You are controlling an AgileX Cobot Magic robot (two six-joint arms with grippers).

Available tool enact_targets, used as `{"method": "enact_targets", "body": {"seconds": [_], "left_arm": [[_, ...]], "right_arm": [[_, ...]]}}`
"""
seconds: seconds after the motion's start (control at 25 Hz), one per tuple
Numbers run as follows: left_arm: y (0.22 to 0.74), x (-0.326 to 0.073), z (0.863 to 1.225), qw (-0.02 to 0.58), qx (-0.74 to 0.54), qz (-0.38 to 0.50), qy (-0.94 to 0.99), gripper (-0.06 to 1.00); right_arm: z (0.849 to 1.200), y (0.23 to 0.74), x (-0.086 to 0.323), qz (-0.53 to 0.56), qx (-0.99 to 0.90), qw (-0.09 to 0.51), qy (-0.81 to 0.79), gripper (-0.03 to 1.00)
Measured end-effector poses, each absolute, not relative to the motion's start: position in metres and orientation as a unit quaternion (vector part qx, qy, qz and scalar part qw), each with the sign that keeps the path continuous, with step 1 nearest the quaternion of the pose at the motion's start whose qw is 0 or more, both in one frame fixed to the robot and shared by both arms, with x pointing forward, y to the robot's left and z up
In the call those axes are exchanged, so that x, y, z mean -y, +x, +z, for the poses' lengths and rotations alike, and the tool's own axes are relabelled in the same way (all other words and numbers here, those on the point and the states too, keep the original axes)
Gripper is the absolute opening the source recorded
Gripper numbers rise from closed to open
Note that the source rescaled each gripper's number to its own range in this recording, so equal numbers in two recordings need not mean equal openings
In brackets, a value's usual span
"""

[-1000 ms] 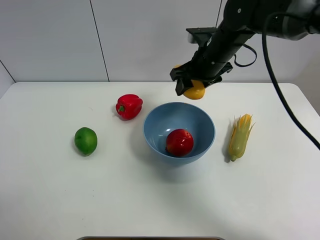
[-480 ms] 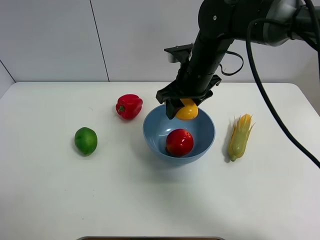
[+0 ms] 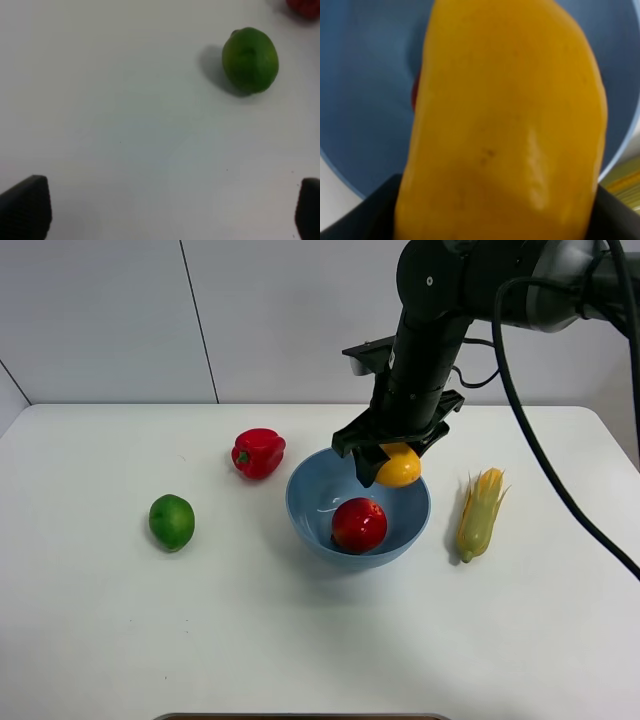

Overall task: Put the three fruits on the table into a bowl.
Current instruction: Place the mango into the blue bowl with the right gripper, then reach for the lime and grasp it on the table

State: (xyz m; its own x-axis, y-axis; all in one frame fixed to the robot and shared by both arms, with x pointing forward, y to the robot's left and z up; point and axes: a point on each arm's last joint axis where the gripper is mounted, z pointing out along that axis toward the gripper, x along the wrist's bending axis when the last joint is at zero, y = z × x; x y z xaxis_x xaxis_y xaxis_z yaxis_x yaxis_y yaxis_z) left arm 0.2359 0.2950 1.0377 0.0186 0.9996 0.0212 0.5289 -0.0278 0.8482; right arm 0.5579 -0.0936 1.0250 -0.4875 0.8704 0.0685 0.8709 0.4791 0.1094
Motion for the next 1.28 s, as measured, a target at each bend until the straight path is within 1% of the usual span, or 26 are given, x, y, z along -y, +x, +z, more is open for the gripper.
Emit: {"method": "enact_targets", "body": {"seconds": [0.12, 0.24, 0.4, 0.52, 0.68, 0.84, 1.28], "left_arm": [[0.236, -0.295, 1.038, 0.340, -0.609, 0.346, 0.628, 1.00], [0.236, -0.295, 1.038, 0.340, -0.609, 0.346, 0.628, 1.00], [0.236, -0.295, 1.038, 0.340, -0.609, 0.347, 0.628, 1.00], [0.236, -0.295, 1.038, 0.340, -0.609, 0.347, 0.628, 1.00], [0.236, -0.295, 1.038, 0.340, -0.609, 0.347, 0.628, 1.00], [0.236, -0.295, 1.038, 0.339, -0.609, 0.347, 0.628, 1.00], [0.236, -0.295, 1.038, 0.339, -0.609, 0.347, 0.628, 1.00]], "right_arm": [[1.025, 0.559, 0.095, -0.060, 0.859, -0.006, -0.508, 0.34], [1.025, 0.559, 0.096, -0.057, 0.860, -0.011, -0.508, 0.55], [1.025, 0.559, 0.097, -0.052, 0.860, -0.010, -0.507, 0.73], [1.025, 0.559, 0.097, -0.052, 0.860, -0.010, -0.507, 0.82], [1.028, 0.558, 0.097, -0.056, 0.863, -0.013, -0.502, 0.86], [1.048, 0.551, 0.101, -0.079, 0.866, -0.025, -0.493, 0.86], [1.140, 0.507, 0.129, -0.193, 0.849, -0.087, -0.484, 0.86]]}}
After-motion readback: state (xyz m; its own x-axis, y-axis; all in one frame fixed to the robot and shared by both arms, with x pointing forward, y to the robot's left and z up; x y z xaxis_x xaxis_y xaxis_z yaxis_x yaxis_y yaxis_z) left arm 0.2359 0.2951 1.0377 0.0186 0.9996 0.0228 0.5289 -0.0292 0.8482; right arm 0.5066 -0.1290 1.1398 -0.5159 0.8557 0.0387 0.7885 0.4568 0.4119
